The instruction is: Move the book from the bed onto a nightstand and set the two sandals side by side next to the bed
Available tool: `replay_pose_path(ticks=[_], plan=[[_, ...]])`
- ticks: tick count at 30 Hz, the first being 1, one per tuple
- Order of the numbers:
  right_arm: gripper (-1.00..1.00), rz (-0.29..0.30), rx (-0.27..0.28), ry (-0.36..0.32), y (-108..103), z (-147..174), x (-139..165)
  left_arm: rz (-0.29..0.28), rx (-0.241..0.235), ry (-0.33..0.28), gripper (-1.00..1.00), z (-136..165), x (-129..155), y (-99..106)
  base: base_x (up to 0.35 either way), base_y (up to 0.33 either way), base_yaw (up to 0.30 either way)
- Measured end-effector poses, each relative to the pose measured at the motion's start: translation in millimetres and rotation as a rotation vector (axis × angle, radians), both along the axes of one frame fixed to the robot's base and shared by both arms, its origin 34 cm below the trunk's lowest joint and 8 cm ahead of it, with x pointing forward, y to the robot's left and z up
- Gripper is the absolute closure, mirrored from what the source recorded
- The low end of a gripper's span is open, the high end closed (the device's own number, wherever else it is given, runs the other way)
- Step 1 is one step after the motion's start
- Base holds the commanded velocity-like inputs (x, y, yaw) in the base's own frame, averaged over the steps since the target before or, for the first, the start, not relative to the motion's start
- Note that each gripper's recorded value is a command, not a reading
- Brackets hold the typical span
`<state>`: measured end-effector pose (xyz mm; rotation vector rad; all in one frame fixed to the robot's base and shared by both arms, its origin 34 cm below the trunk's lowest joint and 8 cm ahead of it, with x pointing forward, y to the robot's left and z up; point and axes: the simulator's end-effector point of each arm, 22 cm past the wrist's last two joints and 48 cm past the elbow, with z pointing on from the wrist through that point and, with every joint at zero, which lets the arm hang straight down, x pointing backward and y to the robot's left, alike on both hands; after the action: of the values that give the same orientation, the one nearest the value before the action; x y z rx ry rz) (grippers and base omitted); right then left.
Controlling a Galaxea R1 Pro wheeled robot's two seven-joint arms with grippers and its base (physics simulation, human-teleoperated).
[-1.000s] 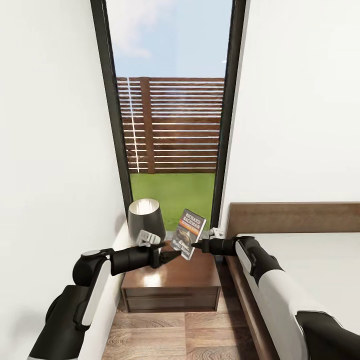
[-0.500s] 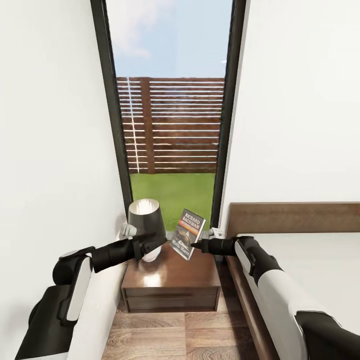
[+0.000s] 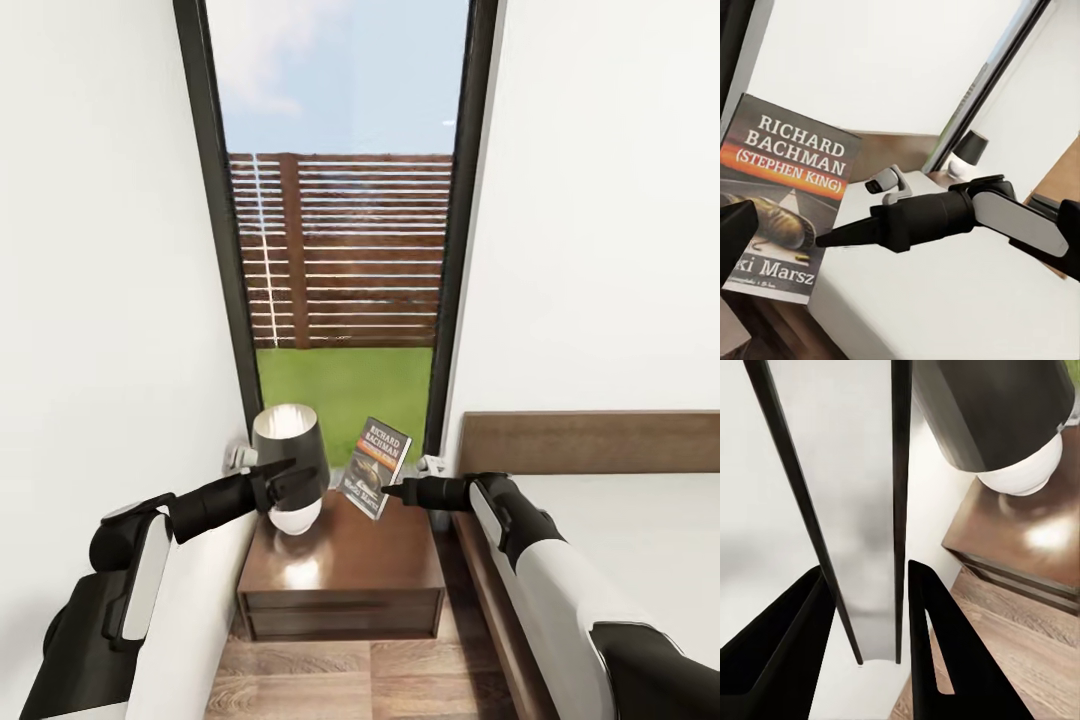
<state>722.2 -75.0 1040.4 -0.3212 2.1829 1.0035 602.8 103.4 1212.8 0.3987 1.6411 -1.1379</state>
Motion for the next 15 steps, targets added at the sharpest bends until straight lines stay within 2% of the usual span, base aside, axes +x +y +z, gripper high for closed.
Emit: replay_pose_path(ticks=[5, 15], plan=[[1.00, 0.002, 0.009, -0.006, 0.7, 2.3, 0.7, 0.008, 0.002, -0.005, -1.00, -0.2, 1.5, 1.0, 0.215, 0.000, 0.000], [1.00, 0.001, 0.017, -0.009, 0.6, 4.1, 1.4, 0.013, 0.001, -0.009, -1.00, -0.1, 2.5, 1.8, 0.038, 0.000, 0.000]])
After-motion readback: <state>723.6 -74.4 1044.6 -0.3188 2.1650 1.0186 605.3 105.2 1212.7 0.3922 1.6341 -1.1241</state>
